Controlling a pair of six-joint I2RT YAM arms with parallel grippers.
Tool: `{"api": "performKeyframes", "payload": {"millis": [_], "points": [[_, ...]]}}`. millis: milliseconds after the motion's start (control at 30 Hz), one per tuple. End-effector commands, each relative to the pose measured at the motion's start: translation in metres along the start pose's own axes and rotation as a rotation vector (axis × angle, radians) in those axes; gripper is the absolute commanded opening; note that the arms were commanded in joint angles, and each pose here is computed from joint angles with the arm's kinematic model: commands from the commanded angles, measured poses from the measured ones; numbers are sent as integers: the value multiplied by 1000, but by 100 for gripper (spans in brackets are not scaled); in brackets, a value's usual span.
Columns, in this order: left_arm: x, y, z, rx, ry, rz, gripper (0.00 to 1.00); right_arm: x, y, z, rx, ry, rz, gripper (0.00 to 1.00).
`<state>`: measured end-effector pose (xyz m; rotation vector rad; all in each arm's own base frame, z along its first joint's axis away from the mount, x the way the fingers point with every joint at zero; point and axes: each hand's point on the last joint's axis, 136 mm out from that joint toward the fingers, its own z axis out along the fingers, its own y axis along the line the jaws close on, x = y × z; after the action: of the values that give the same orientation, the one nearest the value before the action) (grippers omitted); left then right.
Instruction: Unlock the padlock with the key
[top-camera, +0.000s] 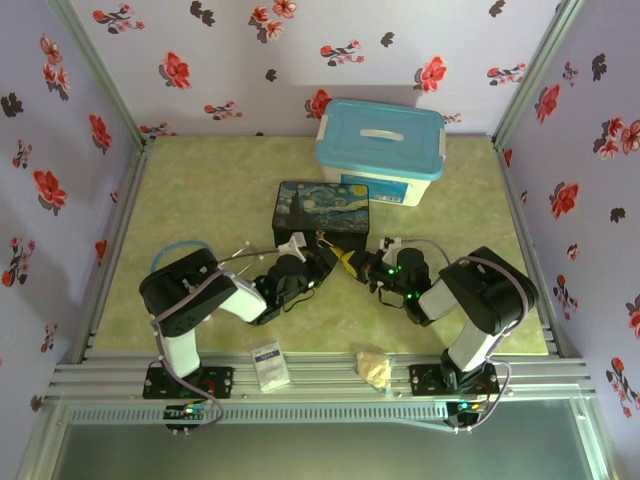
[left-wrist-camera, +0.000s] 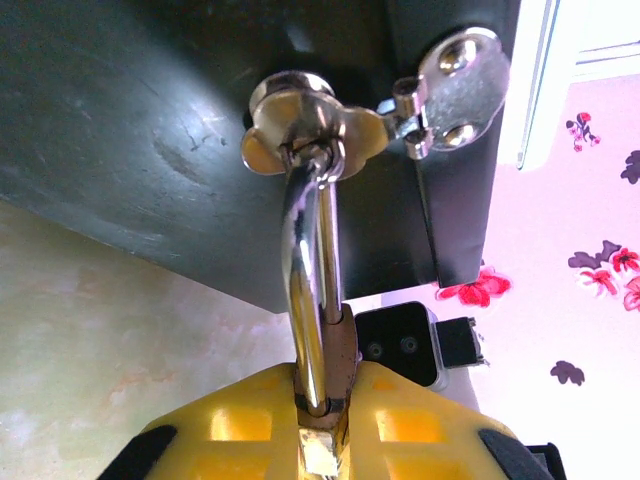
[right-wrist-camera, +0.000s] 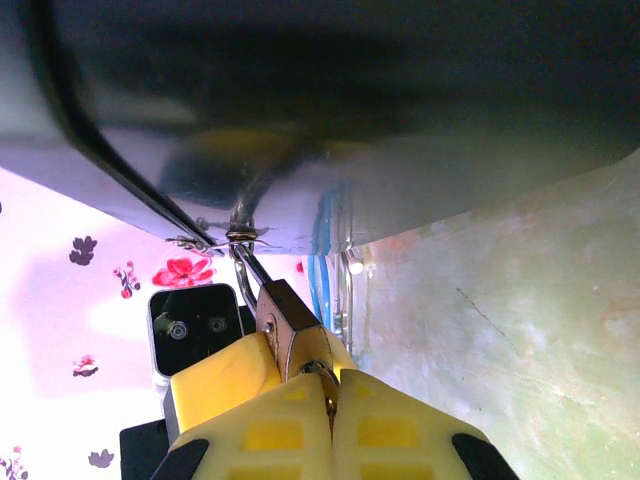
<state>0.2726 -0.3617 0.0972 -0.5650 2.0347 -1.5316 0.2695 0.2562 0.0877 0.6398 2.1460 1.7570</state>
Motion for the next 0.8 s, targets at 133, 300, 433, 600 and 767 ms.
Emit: {"api": "performKeyframes", "payload": {"millis": [133,300,433,600,767], "points": [[31,-32,3,117,121,-8,0,4,21,14,-74,-15,-71,0],[33,-37,5,127,116,-15,0,7,32,22,-107,-55,-11,0],[36,-36,6,127,125,-22,0,8,40,25,-115,-65,-55,2],[34,-27,4,106,112,-21,0,4,19,19,-74,-86,-27,21],[30,-16,2,77,90,-38,0,-2,-10,3,37,-158,-67,24]]}}
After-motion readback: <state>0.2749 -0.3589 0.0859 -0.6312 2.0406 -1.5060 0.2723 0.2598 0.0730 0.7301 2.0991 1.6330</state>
